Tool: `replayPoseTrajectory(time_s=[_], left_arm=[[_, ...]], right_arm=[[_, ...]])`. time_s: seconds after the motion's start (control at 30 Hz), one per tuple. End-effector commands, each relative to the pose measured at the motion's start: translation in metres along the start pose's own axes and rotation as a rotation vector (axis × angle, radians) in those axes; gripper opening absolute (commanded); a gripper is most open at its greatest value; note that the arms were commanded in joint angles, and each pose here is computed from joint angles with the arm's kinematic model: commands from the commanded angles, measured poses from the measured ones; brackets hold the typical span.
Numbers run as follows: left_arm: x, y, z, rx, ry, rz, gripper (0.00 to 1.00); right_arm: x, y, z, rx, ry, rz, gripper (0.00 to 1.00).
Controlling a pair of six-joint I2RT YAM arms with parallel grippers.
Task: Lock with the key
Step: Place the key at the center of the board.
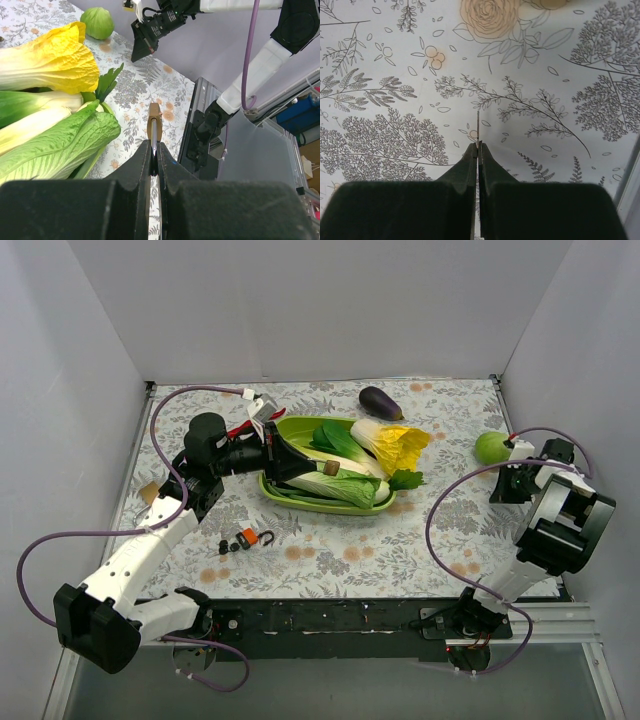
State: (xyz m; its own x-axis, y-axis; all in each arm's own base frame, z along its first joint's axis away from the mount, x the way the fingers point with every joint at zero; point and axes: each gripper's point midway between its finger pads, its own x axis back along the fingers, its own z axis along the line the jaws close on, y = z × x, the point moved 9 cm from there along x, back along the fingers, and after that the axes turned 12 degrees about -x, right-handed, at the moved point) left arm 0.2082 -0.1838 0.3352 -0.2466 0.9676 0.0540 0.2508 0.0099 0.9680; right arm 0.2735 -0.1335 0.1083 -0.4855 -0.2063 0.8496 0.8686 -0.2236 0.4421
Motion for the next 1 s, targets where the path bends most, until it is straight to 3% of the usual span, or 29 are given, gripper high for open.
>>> replayPoseTrajectory(time_s=[0.0, 0.33, 0.57, 0.7, 0.8, 0.97], left_arm=[[0.005, 0.012, -0.006, -0.042, 0.001, -0.016, 0.00], [0.005, 0.006, -0.005, -0.039, 0.007, -0.014, 0.00], [0.007, 0.003, -0.005, -0.046, 0.009, -0.003, 0.00], [0.008, 0.002, -0.006, -0.046, 0.009, -0.004, 0.00], [0.008, 0.002, -0.006, -0.044, 0.009, -0.004, 0.00], [0.009, 0.004, -0.007, -0.043, 0.020, -0.002, 0.00]], right_arm=[[-0.003, 0.007, 0.012, 0.033, 0.029, -0.042, 0.01], [-0.015, 0.006, 0.013, 0.023, 0.041, -0.004, 0.02], [-0.017, 0.005, 0.011, 0.015, 0.029, 0.015, 0.12], [-0.015, 0.005, 0.011, 0.015, 0.019, 0.013, 0.28], [-0.011, 0.006, 0.013, 0.022, 0.015, 0.013, 0.29], [0.006, 0.014, 0.016, 0.068, 0.004, -0.004, 0.49]])
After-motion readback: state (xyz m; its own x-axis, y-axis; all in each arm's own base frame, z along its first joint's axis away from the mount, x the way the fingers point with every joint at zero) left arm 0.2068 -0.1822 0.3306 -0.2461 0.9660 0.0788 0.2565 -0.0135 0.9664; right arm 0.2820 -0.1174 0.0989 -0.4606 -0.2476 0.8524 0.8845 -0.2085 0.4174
